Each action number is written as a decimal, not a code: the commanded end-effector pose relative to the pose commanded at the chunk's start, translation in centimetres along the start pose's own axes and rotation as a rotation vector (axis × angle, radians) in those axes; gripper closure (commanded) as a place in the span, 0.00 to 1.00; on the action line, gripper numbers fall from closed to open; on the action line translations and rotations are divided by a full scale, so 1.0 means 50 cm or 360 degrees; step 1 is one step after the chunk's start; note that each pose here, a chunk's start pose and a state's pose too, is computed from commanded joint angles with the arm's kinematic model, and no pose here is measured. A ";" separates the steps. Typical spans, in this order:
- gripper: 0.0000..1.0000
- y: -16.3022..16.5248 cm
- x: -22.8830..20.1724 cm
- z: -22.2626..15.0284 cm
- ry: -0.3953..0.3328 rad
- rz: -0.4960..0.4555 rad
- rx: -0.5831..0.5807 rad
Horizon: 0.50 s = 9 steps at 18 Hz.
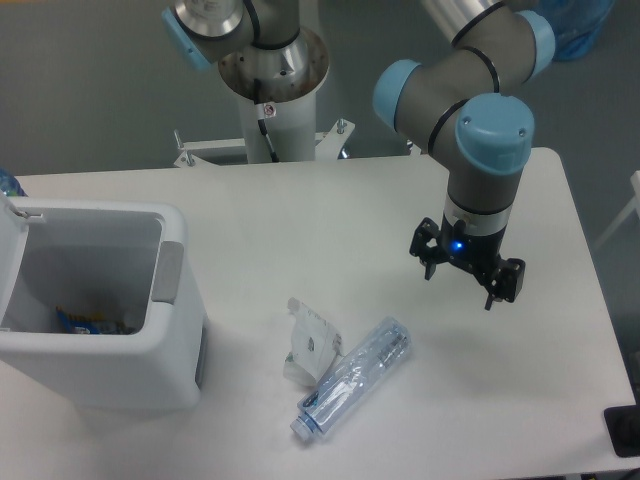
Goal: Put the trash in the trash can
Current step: 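Move the gripper over the crumpled white tissue and lower it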
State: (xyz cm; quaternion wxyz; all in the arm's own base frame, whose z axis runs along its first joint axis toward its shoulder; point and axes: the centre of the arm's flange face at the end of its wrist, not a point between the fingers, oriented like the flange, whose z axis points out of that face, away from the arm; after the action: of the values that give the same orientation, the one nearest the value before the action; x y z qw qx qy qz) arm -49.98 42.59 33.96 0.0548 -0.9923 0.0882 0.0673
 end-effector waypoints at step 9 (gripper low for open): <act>0.00 -0.044 0.049 0.022 0.0044 -0.0066 0.0016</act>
State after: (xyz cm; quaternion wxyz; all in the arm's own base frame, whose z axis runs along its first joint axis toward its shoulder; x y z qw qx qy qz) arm -47.33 44.48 32.75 0.0600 -0.9945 0.0688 0.0520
